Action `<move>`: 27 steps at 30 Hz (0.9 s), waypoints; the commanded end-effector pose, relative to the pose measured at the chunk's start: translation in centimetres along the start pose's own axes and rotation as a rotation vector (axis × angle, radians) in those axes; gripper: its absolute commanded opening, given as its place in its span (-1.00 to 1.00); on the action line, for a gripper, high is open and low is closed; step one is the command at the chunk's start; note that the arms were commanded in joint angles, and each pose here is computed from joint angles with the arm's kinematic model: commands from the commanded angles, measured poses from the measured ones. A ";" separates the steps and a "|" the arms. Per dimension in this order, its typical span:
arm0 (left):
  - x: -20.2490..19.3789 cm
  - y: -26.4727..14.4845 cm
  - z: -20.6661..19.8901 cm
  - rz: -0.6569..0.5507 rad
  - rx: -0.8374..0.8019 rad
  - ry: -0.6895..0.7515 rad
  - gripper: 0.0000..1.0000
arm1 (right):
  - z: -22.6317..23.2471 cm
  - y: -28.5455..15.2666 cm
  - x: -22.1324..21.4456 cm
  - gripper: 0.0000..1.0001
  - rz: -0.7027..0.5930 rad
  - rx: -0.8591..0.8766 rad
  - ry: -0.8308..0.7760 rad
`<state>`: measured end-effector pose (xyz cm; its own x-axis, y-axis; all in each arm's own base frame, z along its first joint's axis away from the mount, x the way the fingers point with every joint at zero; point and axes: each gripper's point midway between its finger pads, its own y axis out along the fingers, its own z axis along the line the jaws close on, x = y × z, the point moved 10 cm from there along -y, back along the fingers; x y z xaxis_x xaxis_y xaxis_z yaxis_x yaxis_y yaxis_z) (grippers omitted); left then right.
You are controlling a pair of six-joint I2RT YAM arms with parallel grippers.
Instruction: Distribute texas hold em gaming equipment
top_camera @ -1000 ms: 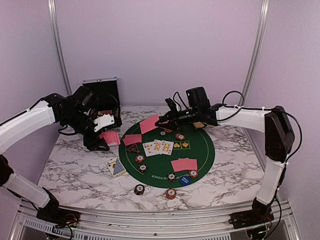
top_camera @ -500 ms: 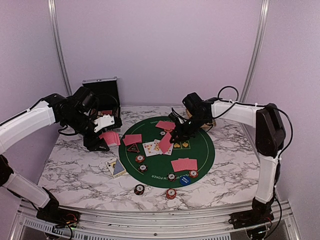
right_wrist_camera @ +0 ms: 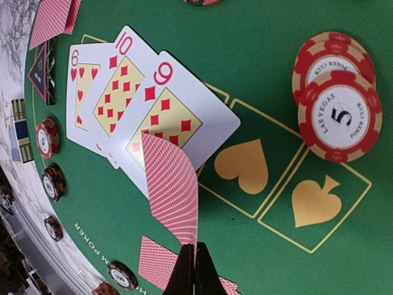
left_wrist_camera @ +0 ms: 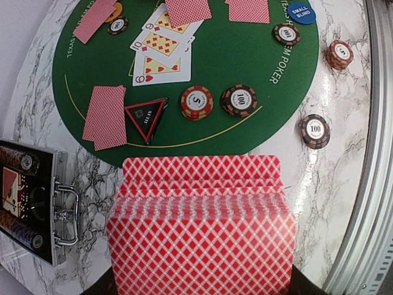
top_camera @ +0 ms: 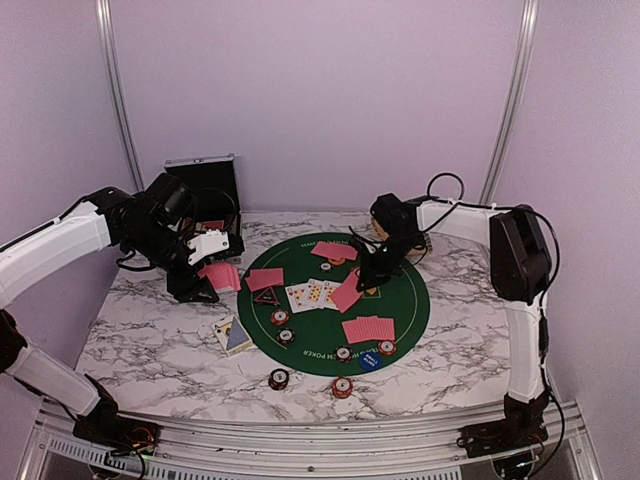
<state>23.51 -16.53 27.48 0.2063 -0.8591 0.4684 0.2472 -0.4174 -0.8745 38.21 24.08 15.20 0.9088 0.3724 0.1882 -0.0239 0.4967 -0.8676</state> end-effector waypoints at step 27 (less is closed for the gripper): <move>0.3 -0.4 0.3 -0.012 0.011 0.003 -1.00 | -3.4 2.8 1.9 -0.05 0.109 -0.211 -0.013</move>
<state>23.56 -16.48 27.46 0.2039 -0.8629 0.4625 0.2524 -0.4101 -0.8764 40.76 24.57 12.27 0.8954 0.4301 0.1151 -0.0586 0.3702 -0.9271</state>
